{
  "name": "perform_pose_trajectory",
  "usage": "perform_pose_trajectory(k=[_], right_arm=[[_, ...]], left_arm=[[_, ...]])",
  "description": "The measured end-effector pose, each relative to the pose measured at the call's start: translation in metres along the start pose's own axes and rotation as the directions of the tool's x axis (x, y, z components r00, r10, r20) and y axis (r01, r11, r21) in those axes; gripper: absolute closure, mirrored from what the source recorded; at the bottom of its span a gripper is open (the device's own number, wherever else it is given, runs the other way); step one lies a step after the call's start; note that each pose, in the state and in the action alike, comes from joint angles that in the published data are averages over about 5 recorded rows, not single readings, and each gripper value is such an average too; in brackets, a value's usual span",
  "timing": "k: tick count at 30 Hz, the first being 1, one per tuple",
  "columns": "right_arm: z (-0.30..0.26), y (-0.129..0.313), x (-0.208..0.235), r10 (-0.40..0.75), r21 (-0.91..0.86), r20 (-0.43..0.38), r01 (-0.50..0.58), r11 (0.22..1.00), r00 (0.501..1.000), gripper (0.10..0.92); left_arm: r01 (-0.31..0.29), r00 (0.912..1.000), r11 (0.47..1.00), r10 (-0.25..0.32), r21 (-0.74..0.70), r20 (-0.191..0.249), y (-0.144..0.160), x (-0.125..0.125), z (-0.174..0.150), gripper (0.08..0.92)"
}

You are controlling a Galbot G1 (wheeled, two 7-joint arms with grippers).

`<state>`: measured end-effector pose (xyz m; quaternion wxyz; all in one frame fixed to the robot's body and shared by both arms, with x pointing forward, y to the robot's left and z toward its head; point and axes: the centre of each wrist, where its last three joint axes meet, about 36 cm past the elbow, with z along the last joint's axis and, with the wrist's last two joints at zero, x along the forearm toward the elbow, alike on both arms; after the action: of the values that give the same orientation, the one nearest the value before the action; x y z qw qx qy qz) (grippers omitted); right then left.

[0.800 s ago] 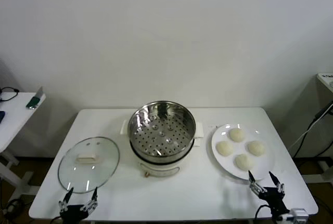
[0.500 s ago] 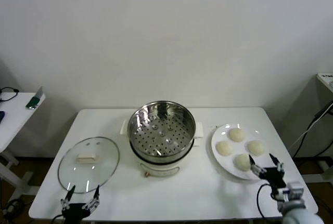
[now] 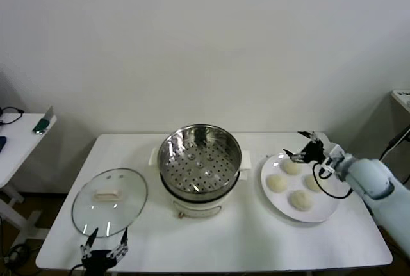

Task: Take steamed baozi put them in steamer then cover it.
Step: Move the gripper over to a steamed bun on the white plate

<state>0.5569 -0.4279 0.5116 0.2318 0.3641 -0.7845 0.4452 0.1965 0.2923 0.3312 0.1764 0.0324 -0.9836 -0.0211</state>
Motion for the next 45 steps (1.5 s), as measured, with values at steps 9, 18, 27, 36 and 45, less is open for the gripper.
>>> perform_pose_trajectory(k=[9, 18, 27, 36, 45], right_arm=[[-0.001, -0.056, -0.008, -0.252, 0.14, -0.206, 0.283, 0.949, 0.946, 0.2], [-0.022, -0.08, -0.049, -0.349, 0.121, -0.313, 0.402, 0.908, 0.883, 0.2], [-0.024, -0.087, -0.091, -0.372, 0.099, -0.39, 0.44, 0.892, 0.842, 0.2], [-0.012, -0.081, -0.118, -0.376, 0.065, -0.411, 0.439, 0.896, 0.83, 0.2], [-0.005, -0.076, -0.134, -0.38, 0.035, -0.41, 0.43, 0.902, 0.829, 0.2]], left_arm=[[0.0, 1.0, 1.0, 0.0, -0.005, 0.002, 0.0, -0.001, -0.001, 0.177], [0.001, 1.0, 1.0, -0.001, 0.001, 0.01, -0.002, -0.005, -0.004, 0.177], [0.004, 0.9998, 1.0, -0.005, 0.01, 0.017, -0.003, -0.004, -0.006, 0.177], [0.004, 1.0, 1.0, -0.004, 0.01, 0.009, -0.004, -0.003, -0.004, 0.177], [0.007, 1.0, 1.0, -0.007, 0.006, 0.003, -0.003, -0.002, -0.002, 0.177]])
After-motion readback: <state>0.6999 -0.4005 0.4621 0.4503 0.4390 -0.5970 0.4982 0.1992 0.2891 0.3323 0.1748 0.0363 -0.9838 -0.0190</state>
